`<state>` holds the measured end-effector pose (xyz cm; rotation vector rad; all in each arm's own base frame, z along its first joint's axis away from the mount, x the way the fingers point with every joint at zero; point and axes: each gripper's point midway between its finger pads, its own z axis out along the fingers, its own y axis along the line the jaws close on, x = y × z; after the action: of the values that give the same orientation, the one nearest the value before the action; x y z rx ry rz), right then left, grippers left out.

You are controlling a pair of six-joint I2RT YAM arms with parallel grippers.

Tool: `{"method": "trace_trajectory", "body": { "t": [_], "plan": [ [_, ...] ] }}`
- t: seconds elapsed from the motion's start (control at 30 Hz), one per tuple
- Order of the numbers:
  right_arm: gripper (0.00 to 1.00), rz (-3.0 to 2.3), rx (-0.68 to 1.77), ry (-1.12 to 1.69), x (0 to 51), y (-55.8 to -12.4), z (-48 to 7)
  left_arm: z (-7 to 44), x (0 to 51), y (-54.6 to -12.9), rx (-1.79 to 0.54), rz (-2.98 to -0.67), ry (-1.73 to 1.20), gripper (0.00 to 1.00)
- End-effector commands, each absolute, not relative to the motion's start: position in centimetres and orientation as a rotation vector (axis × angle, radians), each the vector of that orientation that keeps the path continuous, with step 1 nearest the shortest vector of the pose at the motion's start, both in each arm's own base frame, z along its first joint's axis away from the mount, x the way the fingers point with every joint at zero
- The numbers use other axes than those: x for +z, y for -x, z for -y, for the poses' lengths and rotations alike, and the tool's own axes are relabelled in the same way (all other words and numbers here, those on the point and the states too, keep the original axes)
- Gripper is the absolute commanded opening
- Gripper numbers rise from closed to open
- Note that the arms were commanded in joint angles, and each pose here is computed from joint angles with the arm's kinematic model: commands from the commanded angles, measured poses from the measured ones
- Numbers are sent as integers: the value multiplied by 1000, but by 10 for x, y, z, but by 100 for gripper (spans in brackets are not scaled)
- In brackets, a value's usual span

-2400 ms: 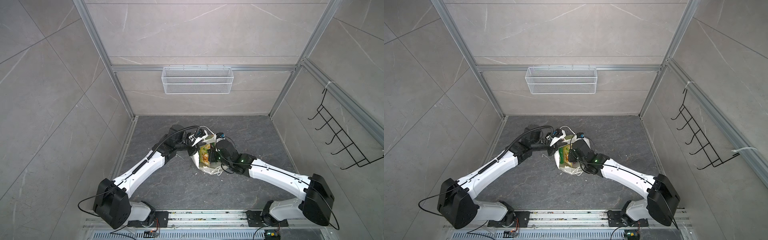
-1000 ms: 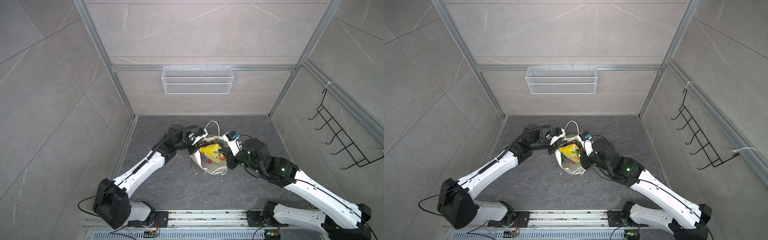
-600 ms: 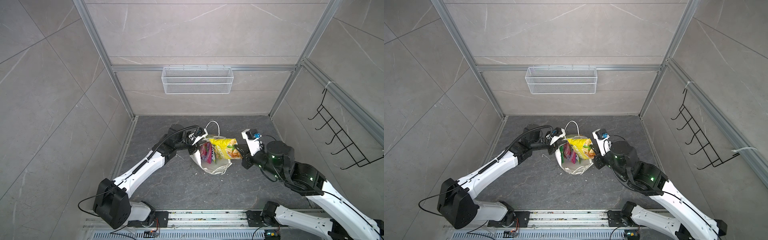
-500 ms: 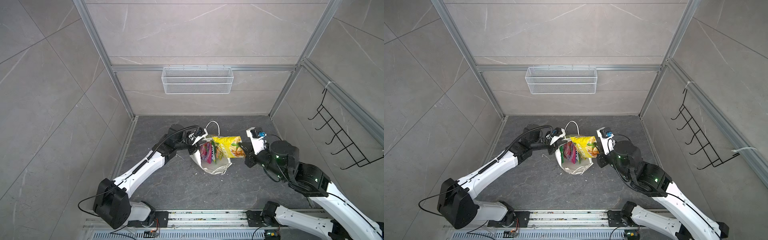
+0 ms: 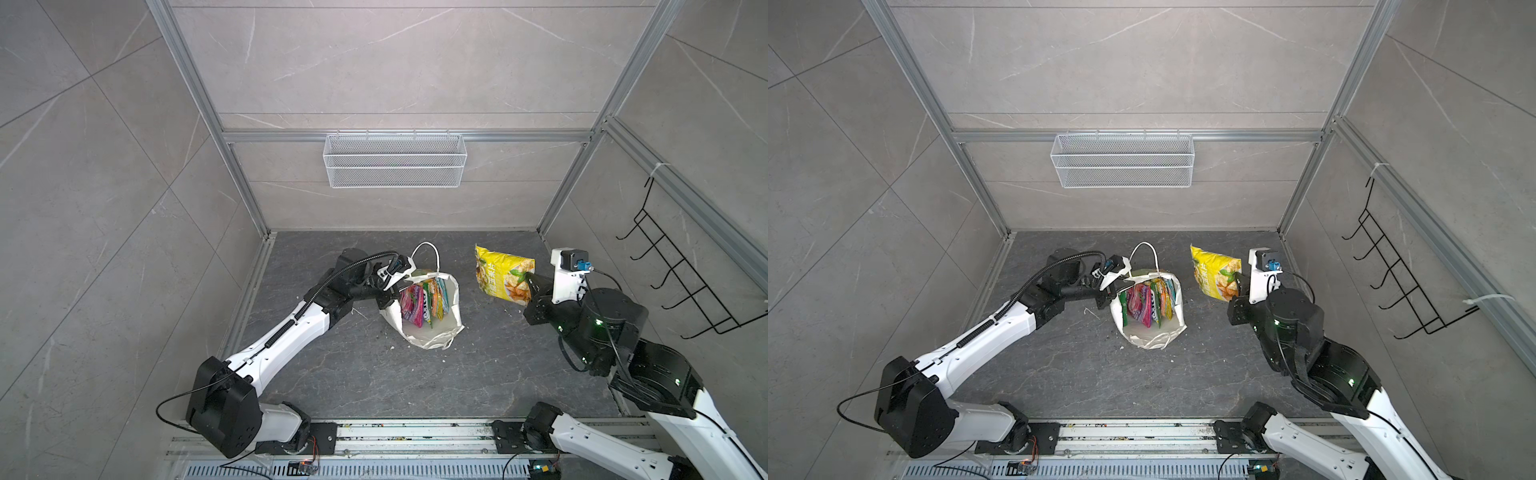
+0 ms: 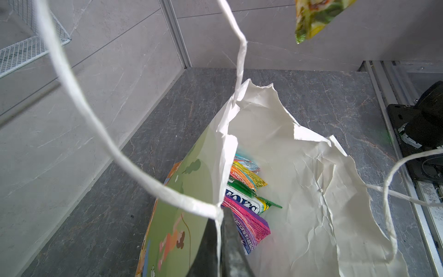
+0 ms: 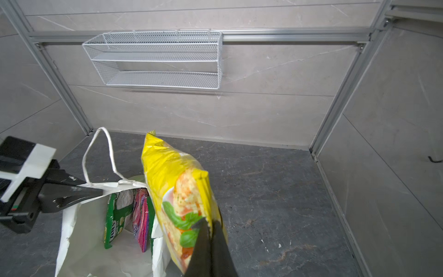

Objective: Take the snacks out of the paper bag
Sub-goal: 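Grasp the yellow chip bag with the right gripper and lift it out, then carry the yellow chip bag away from the bag and release it on the table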

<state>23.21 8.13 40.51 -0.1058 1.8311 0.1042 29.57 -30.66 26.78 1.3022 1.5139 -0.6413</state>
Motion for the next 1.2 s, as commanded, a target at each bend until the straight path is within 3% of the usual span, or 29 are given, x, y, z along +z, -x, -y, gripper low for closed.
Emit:
{"method": "trace_trajectory", "body": {
  "t": [0.0,0.33,0.63,0.83,0.9,1.17],
  "plan": [
    [0,-1958,93,13,368,-263,-77,316,290,-287,-689,-1397,-1316,0],
    [0,-2121,618,-216,282,-377,-74,310,284,-285,-641,-1401,-1355,0],
    [0,-2119,894,-314,243,-421,-64,308,278,-294,-585,-1420,-1358,0],
    [0,-2239,911,-332,199,-436,-55,311,279,-293,-605,-1411,-1366,0],
    [0,-2295,816,-360,186,-437,-45,311,279,-294,-605,-1413,-1367,0],
    [0,-2205,718,-756,143,-437,7,311,281,-294,-607,-1410,-1355,0]
  ]
}}
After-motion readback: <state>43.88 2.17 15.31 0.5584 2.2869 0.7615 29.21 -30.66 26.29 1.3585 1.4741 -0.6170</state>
